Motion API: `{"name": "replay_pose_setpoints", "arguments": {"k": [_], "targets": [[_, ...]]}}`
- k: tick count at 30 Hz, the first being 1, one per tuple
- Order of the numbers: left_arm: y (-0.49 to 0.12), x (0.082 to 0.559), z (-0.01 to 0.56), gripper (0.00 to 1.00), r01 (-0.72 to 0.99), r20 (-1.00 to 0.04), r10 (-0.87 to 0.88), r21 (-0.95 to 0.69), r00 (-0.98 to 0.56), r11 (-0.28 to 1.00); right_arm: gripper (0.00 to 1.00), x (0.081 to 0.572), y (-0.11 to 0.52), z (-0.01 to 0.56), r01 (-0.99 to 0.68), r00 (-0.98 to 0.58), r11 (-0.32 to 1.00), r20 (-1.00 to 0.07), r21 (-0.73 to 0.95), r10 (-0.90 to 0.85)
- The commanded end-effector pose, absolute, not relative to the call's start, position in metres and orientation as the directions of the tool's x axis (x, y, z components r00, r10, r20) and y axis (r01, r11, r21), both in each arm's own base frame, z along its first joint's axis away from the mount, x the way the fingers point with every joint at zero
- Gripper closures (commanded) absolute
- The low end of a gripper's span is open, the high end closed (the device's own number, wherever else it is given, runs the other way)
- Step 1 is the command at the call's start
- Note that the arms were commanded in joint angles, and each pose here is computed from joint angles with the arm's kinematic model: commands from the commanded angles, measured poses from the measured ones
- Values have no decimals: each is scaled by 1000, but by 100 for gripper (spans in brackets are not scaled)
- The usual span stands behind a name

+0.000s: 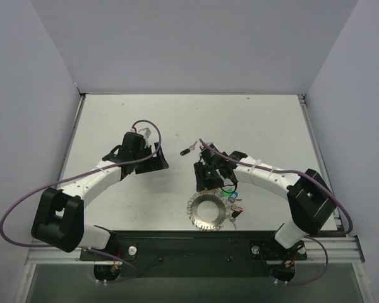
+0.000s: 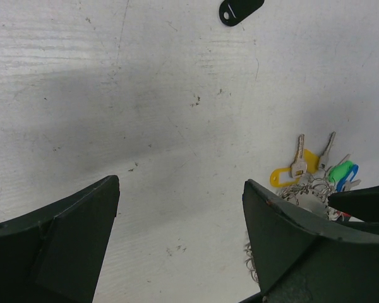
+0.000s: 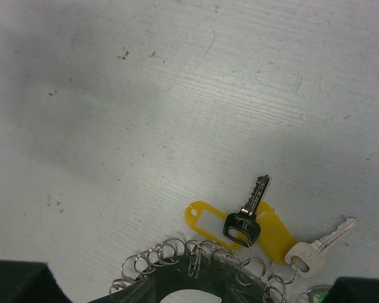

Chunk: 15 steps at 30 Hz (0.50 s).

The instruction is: Put the keys on the keyring

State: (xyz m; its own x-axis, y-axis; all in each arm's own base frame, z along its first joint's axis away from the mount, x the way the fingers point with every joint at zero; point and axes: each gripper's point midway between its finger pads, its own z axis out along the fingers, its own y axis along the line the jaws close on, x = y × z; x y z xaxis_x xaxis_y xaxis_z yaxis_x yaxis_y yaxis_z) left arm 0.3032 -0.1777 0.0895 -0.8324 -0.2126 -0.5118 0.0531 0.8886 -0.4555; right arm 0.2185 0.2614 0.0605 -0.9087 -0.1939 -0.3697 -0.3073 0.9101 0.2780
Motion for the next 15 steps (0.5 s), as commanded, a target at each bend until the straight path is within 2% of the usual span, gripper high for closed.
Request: {"name": "replay_pose_setpoints", "arguments": {"k": [1,10,15], "targets": [[-181,313,104,12,62,-539,-220,-457,-813,887,56,224,254,57,-277,-915,938,-354,208,-192],[-179,313,98,12,53,-532,-215,-443,-819,895,60,223,257,49,-276,-919,946,-337,172,-207],[-179,313,95,12,47,-524,-214,-440,-824,897,66,219,261,44,-279,-924,943,-318,183,-211]]}}
